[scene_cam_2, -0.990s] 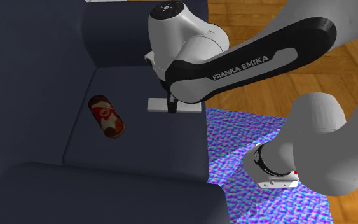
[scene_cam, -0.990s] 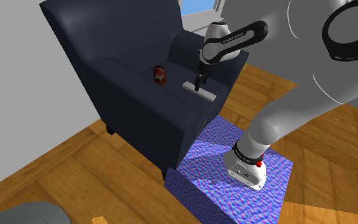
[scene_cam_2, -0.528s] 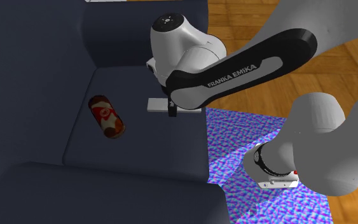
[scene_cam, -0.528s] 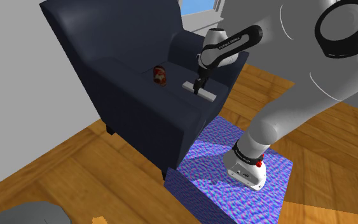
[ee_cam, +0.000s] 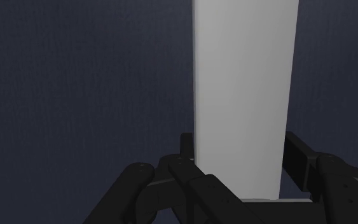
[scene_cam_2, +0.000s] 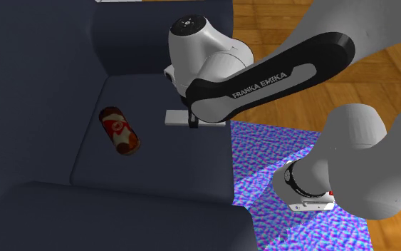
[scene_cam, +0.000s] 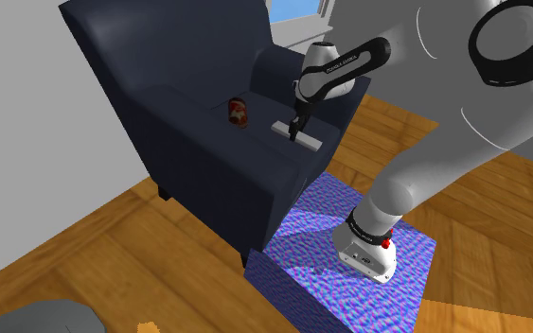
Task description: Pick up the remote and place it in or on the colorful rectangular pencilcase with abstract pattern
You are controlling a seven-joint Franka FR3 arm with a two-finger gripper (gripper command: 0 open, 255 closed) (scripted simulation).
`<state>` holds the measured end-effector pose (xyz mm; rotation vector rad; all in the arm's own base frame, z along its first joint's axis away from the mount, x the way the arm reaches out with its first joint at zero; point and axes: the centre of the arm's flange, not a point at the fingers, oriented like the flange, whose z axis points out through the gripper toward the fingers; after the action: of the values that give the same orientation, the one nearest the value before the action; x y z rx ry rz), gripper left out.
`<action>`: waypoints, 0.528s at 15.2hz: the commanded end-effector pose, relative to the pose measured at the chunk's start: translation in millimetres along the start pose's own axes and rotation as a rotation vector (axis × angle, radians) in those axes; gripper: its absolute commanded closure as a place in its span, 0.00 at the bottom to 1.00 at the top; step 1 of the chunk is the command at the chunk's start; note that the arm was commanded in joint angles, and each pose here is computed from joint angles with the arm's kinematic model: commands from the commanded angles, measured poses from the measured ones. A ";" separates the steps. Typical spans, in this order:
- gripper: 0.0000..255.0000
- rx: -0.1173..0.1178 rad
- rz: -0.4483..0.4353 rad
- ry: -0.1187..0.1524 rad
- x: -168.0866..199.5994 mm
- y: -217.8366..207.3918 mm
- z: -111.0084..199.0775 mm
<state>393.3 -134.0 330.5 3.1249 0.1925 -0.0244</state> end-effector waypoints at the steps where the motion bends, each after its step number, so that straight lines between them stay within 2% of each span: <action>1: 1.00 0.000 0.000 0.000 0.0 0.0 0.0; 6: 1.00 0.000 0.000 0.000 0.0 0.0 0.1; 8: 1.00 0.000 0.000 0.000 -0.2 0.1 -10.5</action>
<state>392.8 -133.1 336.5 3.1249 0.1923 -0.0246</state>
